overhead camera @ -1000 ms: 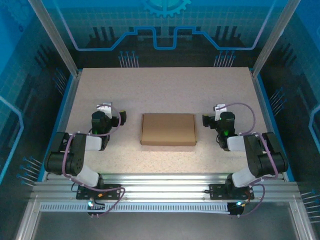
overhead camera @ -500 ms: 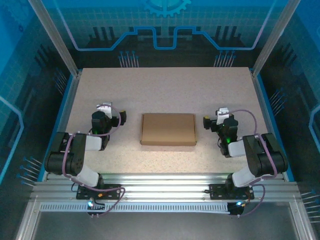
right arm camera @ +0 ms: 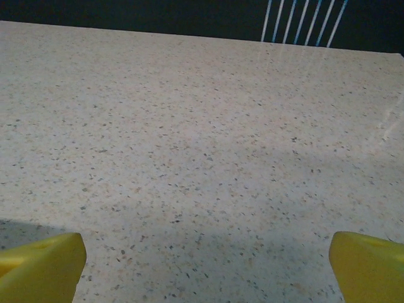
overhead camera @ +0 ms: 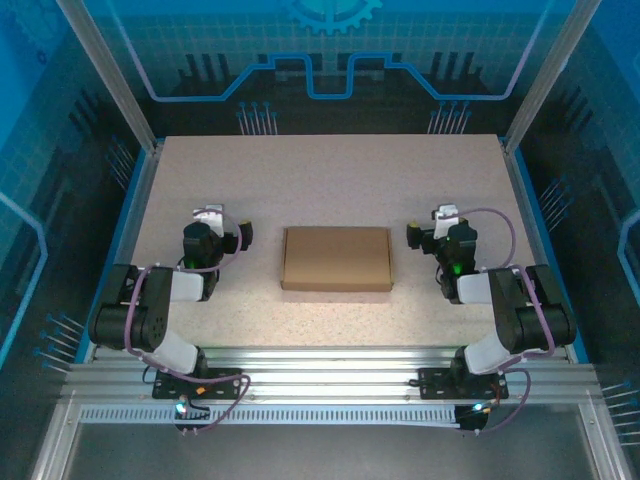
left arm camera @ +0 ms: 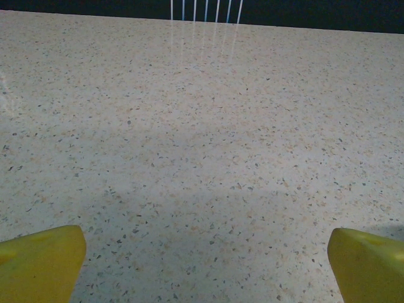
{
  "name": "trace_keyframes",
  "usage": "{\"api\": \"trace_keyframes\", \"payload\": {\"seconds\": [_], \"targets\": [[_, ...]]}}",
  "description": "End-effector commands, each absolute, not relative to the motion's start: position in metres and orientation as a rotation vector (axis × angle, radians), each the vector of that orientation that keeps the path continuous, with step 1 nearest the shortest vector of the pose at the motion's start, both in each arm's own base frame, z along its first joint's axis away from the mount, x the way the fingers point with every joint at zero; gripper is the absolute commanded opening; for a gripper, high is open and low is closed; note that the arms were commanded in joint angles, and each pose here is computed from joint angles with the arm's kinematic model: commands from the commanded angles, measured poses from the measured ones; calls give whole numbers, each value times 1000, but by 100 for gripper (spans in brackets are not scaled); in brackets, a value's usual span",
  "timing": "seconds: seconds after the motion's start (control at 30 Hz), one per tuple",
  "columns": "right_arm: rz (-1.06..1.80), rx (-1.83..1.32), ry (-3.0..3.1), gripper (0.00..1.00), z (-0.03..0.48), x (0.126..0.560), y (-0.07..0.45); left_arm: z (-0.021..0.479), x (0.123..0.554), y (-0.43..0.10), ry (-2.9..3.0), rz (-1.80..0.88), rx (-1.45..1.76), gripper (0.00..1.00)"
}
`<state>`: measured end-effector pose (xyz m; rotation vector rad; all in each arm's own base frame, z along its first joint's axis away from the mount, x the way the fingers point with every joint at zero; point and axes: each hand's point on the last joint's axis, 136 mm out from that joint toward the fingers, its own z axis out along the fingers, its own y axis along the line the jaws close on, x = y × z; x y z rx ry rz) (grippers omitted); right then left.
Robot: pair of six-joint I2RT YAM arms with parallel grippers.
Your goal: Fold the paper box
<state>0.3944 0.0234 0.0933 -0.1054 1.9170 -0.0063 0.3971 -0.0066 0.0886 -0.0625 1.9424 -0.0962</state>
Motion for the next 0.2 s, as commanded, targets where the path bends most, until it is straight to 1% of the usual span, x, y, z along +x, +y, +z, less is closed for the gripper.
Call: {"api": "trace_keyframes", "payload": {"seconds": [0.0, 0.17], "targets": [[22, -156, 1912, 100, 97, 400, 31, 94, 398, -7, 1918, -109, -53, 99], [-16, -133, 1893, 100, 99, 397, 27, 94, 398, -7, 1918, -111, -53, 99]]}}
